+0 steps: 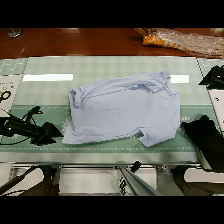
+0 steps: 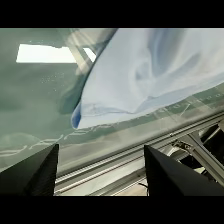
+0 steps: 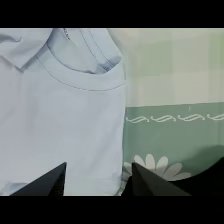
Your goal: Fold the shirts.
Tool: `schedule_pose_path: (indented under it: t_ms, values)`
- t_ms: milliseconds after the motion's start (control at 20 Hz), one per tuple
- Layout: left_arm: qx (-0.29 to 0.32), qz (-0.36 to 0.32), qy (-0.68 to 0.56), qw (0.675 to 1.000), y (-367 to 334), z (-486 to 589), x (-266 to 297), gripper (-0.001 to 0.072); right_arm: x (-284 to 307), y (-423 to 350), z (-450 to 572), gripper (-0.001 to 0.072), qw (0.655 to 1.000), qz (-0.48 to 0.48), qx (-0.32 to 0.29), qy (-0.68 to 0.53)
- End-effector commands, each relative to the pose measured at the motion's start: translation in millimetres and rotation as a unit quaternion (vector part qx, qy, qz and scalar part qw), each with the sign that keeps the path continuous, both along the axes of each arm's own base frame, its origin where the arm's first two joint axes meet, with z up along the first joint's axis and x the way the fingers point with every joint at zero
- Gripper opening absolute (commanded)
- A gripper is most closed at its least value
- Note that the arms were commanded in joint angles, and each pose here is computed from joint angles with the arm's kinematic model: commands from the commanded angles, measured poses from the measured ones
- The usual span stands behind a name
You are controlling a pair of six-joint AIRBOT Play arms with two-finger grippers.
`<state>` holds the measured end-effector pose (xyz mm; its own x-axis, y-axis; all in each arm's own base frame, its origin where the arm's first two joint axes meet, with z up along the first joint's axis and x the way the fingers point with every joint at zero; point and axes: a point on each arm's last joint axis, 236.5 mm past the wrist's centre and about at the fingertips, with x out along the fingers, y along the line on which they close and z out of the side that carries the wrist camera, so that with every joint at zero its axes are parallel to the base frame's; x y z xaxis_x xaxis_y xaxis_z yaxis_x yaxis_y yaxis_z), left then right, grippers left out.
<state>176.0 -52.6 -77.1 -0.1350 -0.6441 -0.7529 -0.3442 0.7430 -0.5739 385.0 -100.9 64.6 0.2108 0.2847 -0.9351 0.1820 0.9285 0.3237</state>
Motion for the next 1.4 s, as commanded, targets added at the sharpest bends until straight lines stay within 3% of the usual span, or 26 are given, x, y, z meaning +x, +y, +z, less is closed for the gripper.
schedule_pose_path:
  t_ms: [0, 150, 350, 400, 450, 500, 550, 750, 950, 1000, 1350]
  values:
    - [0.018, 0.000, -0.016, 1.000, -2.1, -12.6, 4.8, 0.0647, -1.6, 1.8, -0.5, 0.0491, 1.000, 0.002, 0.004, 0.003]
    - [0.032, -0.010, -0.038, 0.999, -10.8, -20.3, 14.6, 0.0647, -3.2, 2.5, -0.6, 0.0491, 1.000, 0.003, 0.006, 0.006]
    - [-0.008, 0.005, -0.052, 0.999, -51.4, -24.1, 33.4, 0.0646, -5.6, 3.7, -0.7, 0.0491, 1.000, 0.005, 0.008, 0.011]
    - [-0.018, 0.003, -0.048, 0.999, -61.5, -25.8, 34.8, 0.0599, -6.4, 4.0, -0.8, 0.0491, 1.000, 0.006, 0.008, 0.012]
    - [-0.024, -0.003, -0.042, 0.999, -70.2, -28.9, 33.4, 0.0475, -7.1, 4.3, -0.8, 0.0490, 1.000, 0.006, 0.009, 0.014]
    - [-0.025, -0.013, -0.036, 0.999, -74.9, -31.9, 30.0, 0.0221, -7.9, 4.7, -0.9, 0.0490, 1.000, 0.007, 0.010, 0.015]
    - [-0.029, -0.027, -0.038, 0.999, -77.6, -32.5, 27.0, 0.0019, -8.1, 4.3, -0.9, 0.0491, 1.000, 0.007, 0.009, 0.015]
    - [-0.038, -0.019, -0.038, 0.998, -71.0, -24.6, 26.5, 0.0017, -22.7, -9.9, -12.1, 0.0487, 0.999, -0.001, -0.001, 0.042]
    - [-0.042, -0.015, -0.068, 0.997, -62.8, -11.7, 32.3, 0.0017, -50.2, 19.2, -45.3, 0.0492, 0.990, -0.013, 0.120, 0.080]
    - [-0.040, -0.012, -0.073, 0.996, -61.0, -9.8, 34.2, 0.0017, -55.1, 24.2, -54.3, 0.0492, 0.988, -0.009, 0.127, 0.088]
    - [-0.039, -0.011, -0.079, 0.996, -59.6, -8.8, 35.4, 0.0017, -96.4, 30.3, -116.3, 0.0490, 0.983, 0.025, 0.070, 0.170]
